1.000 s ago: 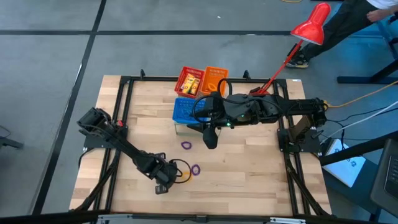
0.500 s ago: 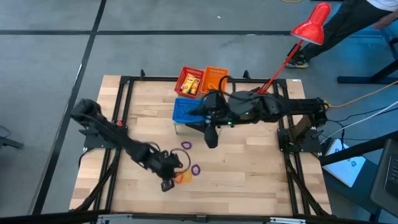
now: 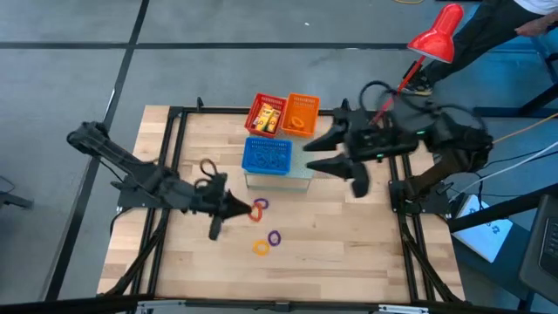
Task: Pick & Place Office Desk Supplies
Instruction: Put the orange spring keychain into the orange basket on the shelf
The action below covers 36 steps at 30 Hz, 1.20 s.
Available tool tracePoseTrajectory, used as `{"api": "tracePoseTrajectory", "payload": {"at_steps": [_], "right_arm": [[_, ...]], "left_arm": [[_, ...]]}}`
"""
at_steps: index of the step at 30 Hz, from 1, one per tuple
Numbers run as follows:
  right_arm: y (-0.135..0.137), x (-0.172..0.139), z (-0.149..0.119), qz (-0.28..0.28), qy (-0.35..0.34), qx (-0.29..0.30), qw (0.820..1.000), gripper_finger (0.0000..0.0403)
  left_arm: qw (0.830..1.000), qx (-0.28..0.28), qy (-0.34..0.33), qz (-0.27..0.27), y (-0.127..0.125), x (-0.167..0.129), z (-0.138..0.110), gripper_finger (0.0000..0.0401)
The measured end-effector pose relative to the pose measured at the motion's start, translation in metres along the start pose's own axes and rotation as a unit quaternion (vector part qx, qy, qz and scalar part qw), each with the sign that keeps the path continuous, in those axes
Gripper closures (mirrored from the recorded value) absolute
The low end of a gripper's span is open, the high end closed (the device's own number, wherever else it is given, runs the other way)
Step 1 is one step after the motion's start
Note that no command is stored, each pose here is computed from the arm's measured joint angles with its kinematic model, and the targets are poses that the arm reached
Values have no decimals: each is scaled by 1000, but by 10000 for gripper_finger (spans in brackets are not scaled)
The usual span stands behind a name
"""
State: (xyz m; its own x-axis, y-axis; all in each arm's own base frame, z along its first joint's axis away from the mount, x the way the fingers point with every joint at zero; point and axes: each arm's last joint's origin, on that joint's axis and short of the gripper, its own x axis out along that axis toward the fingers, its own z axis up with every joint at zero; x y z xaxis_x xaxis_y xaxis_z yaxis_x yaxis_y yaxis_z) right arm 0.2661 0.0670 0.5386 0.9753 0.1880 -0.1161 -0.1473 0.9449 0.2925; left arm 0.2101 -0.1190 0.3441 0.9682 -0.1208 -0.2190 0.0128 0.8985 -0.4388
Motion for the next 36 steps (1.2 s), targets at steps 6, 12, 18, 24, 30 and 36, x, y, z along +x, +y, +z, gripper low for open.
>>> {"api": "tracePoseTrajectory", "payload": {"at_steps": [6, 12, 18, 24, 30, 36], "right_arm": [[18, -55, 4, -57, -32, -48, 997, 197], [24, -95, -28, -76, -70, -62, 993, 197], [5, -108, -94, -38, -153, -46, 986, 197], [-19, -119, -148, -20, -191, 1, 981, 197], [-30, -122, -174, -10, -218, 21, 976, 197], [-35, -124, -182, -10, -218, 33, 975, 197]], "left_arm": [[996, 41, -78, 4, 12, -20, 29, 390], [988, 82, -130, -29, 33, -15, 57, 390], [987, 93, -127, -35, 74, 1, 76, 390], [987, 91, -133, -27, 121, 15, 93, 390], [986, 69, -152, -23, 167, 41, 101, 390], [989, 42, -144, -11, 212, 74, 112, 390]]}}
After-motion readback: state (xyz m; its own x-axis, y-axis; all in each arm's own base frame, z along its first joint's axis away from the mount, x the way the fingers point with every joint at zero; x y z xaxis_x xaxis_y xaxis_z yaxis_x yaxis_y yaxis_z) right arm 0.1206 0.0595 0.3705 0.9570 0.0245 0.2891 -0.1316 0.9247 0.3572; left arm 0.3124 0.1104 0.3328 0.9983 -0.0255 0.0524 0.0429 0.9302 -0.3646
